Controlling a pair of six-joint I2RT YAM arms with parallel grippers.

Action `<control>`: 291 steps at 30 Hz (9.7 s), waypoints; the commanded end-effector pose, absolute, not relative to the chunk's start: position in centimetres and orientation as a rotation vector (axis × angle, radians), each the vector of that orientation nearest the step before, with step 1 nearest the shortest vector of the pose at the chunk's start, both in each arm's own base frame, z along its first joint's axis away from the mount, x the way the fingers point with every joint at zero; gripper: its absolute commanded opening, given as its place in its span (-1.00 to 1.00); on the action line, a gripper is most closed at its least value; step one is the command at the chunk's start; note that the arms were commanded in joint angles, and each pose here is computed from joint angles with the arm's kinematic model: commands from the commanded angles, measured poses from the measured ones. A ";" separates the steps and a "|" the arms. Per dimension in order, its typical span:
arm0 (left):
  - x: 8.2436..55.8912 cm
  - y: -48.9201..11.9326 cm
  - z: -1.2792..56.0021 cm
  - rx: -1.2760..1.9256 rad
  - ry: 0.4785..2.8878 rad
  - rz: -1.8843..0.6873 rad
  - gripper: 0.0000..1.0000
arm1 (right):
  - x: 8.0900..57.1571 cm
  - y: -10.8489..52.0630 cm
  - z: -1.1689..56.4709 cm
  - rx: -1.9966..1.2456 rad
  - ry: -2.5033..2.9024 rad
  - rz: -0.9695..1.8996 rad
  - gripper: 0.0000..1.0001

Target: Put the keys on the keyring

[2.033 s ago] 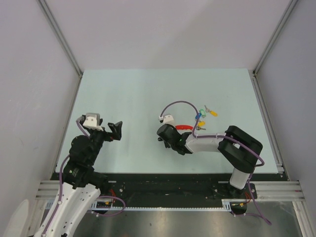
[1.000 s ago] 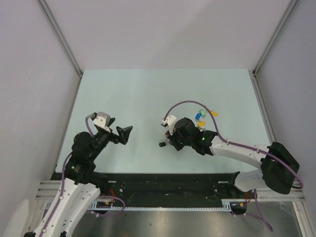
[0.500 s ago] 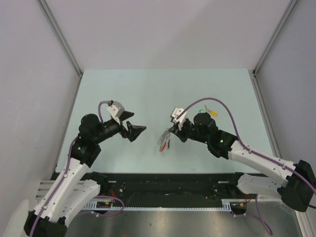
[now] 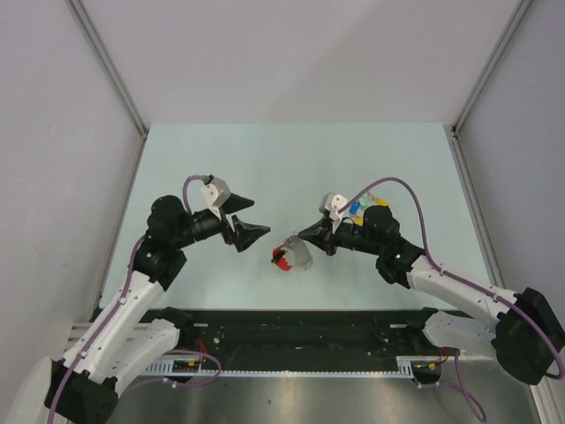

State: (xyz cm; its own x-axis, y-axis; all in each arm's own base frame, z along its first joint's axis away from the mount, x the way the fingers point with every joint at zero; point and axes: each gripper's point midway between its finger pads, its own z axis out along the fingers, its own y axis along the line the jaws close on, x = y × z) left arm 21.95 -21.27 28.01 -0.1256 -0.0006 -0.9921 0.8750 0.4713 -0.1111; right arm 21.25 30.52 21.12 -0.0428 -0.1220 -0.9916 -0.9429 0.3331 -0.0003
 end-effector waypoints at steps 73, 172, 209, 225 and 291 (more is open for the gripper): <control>24.3 -13.9 30.8 0.489 1.436 -0.404 0.88 | 23.8 27.4 8.1 -0.289 2.319 0.654 -0.07; 20.0 -34.2 5.6 -0.447 2.476 -0.482 -0.21 | 26.1 12.0 13.0 0.173 1.807 0.432 0.97; 23.5 -32.1 2.3 -0.445 2.320 -0.229 -0.38 | 26.2 13.2 12.3 0.111 1.836 0.478 0.96; 25.5 -27.0 2.9 -0.578 2.225 -0.107 -0.46 | 26.1 14.8 11.7 0.030 1.864 0.534 0.93; 29.3 -23.8 2.3 0.367 2.208 -0.484 -0.28 | 25.5 17.3 10.3 -0.134 1.910 0.617 0.90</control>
